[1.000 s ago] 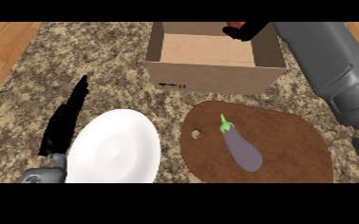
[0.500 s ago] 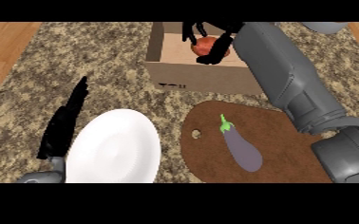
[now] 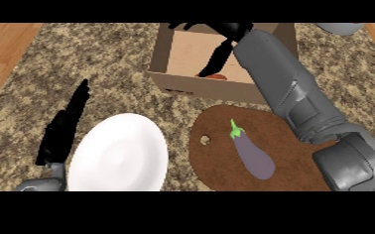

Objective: Pick the sweet potato from the cutting board and place it in the cardboard box

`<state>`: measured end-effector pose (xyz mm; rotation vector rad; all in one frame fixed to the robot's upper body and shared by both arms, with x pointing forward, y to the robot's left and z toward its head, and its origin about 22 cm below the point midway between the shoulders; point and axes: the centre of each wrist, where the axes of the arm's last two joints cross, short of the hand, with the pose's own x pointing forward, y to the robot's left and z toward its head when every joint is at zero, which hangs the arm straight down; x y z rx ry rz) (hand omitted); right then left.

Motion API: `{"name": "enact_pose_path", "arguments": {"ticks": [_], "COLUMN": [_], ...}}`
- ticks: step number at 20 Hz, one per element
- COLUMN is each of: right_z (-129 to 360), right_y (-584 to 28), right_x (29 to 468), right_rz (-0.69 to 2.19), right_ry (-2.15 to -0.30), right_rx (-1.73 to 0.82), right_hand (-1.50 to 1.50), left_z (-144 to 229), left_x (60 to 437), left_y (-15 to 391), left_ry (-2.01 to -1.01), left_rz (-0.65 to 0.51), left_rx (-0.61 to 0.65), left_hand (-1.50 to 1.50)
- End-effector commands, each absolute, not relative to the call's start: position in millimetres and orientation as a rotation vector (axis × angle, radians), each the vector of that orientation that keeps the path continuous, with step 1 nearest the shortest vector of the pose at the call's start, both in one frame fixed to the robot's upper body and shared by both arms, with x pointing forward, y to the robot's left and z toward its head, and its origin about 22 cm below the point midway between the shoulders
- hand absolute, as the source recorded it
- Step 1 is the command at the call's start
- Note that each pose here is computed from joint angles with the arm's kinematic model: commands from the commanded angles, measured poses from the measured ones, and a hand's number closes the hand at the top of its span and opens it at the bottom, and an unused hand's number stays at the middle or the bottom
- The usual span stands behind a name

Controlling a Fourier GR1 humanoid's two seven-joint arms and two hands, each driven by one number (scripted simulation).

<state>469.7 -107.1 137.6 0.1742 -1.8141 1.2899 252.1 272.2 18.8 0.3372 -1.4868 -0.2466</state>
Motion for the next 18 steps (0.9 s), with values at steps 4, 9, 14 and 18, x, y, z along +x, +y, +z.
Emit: {"name": "enact_pose_path", "arguments": {"ticks": [4,9,14,18], "right_z": [154.4,168.4,189.4,208.5], "right_y": [-122.1,-183.4,-234.8,-281.1], "right_x": [476.5,483.7,484.3,479.4], "right_rz": [0.854,0.645,0.499,0.404], "right_ry": [-1.852,-1.838,-1.859,-1.864], "right_rx": [0.315,0.396,0.259,0.221], "right_hand": [-1.50,-1.50,-1.50,-1.50], "left_z": [17.9,19.4,13.5,28.0], "left_x": [256.9,253.1,254.9,268.3], "left_y": [264.8,269.5,251.4,260.4], "left_ry": [-1.495,-1.509,-1.522,-1.543], "left_rz": [-0.245,-0.272,-0.277,-0.292], "left_rx": [0.326,0.320,0.302,0.308], "left_hand": [0.00,0.00,0.00,0.00]}}
